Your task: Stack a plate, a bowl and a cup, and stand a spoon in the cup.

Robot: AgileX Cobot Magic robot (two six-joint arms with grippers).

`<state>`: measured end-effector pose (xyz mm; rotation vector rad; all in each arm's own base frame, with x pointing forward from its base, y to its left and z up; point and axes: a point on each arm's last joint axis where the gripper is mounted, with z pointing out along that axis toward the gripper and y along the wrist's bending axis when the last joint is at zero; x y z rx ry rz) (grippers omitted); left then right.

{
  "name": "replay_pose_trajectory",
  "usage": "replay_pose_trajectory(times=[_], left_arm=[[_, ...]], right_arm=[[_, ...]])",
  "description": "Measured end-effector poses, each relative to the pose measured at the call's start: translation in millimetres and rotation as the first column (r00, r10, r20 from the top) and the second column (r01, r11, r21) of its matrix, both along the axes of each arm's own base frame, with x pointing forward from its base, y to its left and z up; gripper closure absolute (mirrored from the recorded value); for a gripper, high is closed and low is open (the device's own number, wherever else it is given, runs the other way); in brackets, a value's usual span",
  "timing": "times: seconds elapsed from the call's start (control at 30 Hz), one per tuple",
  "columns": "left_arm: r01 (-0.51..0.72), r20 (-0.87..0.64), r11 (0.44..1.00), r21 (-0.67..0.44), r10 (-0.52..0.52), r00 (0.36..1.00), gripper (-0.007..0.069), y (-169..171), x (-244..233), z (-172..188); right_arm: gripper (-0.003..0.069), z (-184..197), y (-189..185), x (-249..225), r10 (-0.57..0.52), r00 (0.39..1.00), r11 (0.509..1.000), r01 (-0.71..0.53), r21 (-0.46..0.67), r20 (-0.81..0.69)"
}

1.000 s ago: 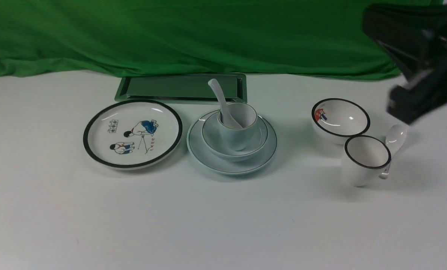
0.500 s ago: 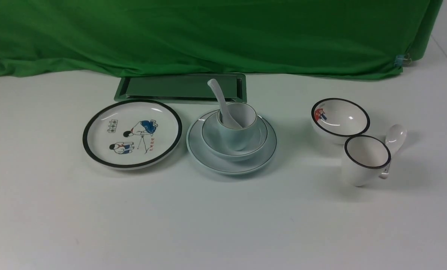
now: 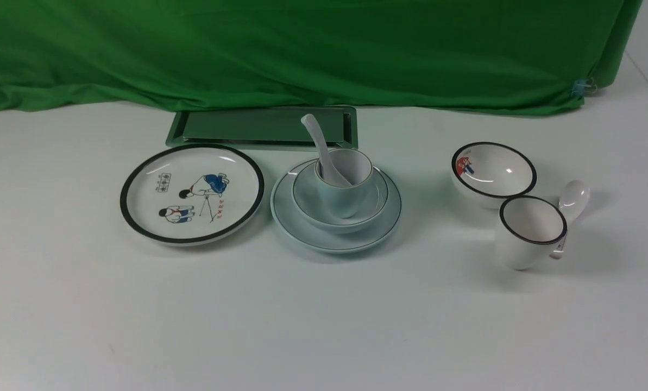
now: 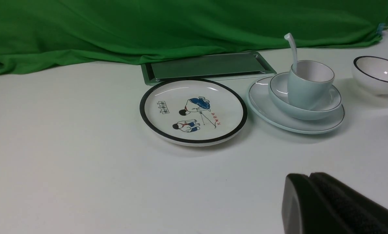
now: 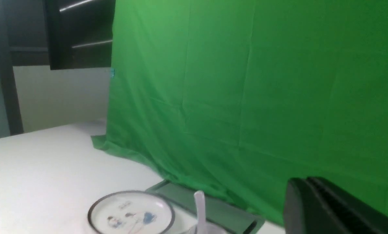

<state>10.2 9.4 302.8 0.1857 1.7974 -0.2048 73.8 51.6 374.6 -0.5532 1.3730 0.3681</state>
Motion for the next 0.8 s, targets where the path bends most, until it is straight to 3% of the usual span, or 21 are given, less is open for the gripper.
replay_pose_trajectory(times=[0.17,0.33,0.4,0.5,0.57,0.7,0.8], left_arm=[[0.000,0.000,1.000,0.000,0.000,1.000,0.0657,0.0,0.0,0.0],[0.000,0.000,1.000,0.000,0.000,1.000,0.0657,0.0,0.0,0.0],[0.000,0.000,1.000,0.000,0.000,1.000,0.0657,0.0,0.0,0.0],[0.000,0.000,1.000,0.000,0.000,1.000,0.0657,0.0,0.0,0.0],[0.000,0.000,1.000,0.000,0.000,1.000,0.0655,0.0,0.0,0.0],[0.000,-0.001,1.000,0.000,0.000,1.000,0.0655,0.0,0.0,-0.1],[0.000,-0.001,1.000,0.000,0.000,1.000,0.0655,0.0,0.0,-0.1]], right_arm=[[0.0647,-37.0,-5.3,-3.2,-0.030,0.998,0.999,0.029,-0.026,-0.054],[0.0647,-80.3,-20.1,-7.3,-0.169,0.981,0.985,0.164,-0.050,-0.094],[0.0647,-112.7,-33.1,-10.7,-0.320,0.940,0.947,0.315,-0.056,-0.120],[0.0648,-135.1,-41.3,-13.2,-0.427,0.893,0.904,0.423,-0.060,-0.140],[0.0649,-162.9,-50.4,-16.6,-0.546,0.817,0.836,0.545,-0.062,-0.188],[0.0649,-183.0,-55.5,-17.9,-0.609,0.754,0.787,0.613,-0.068,-0.247],[0.0649,-187.2,-56.1,-18.5,-0.613,0.738,0.781,0.620,-0.078,-0.280]])
